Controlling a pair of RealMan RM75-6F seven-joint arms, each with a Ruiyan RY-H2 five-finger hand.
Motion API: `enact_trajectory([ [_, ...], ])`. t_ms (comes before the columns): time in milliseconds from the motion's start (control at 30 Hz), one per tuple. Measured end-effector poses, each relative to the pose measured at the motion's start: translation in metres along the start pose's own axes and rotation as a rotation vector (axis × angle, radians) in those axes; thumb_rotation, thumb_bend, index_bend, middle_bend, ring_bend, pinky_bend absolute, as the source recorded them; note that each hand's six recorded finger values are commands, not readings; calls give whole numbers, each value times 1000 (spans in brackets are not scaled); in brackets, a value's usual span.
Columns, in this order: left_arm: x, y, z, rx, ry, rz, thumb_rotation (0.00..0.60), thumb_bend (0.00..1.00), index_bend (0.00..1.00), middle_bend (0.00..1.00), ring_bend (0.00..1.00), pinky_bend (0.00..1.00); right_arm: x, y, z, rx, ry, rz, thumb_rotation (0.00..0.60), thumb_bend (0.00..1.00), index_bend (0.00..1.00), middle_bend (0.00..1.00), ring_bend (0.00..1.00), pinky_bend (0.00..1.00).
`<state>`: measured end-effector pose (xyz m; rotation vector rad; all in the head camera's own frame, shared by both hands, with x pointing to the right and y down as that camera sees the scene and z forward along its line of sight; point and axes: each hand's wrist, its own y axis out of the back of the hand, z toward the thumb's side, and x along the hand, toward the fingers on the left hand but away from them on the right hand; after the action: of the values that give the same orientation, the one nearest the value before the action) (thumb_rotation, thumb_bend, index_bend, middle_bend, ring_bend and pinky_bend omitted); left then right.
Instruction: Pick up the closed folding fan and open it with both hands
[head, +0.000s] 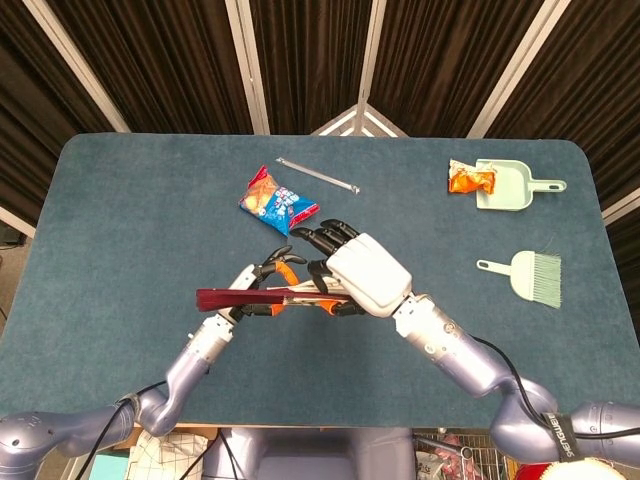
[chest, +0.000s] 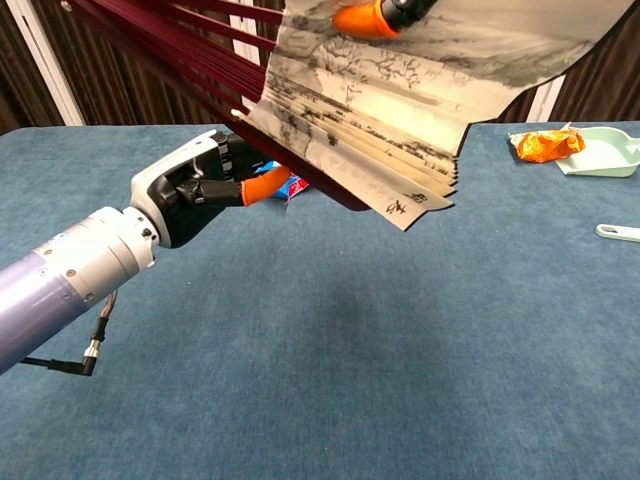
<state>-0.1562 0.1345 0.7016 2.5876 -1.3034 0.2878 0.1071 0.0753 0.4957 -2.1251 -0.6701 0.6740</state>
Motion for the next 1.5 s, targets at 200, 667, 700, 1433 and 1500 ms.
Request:
enact_trajectory([
  [200,1,1,1,8,-1,6,600,596,586,251,0,87,3,1,-1,-1,0,0,600,446,732,162,226,163],
  [667,-8,27,15,104,-44,68,600,597,611,265,0,92,12,11,-15,-1,-33,-22,600,446,739,162,226,163],
  [700,-10,31,17,117,-49,76,600,597,612,265,0,92,12,12,-17,-2,-37,-24,600,447,739,162,226,163],
  [1433,-33,87,66,434,-184,224,600,596,614,267,0,92,36,45,-86,-47,-175,-108,600,447,750,162,226,163],
  [1500,-33,89,70,469,-197,233,600,595,614,268,0,92,36,46,-91,-49,-180,-111,600,447,750,162,226,163],
])
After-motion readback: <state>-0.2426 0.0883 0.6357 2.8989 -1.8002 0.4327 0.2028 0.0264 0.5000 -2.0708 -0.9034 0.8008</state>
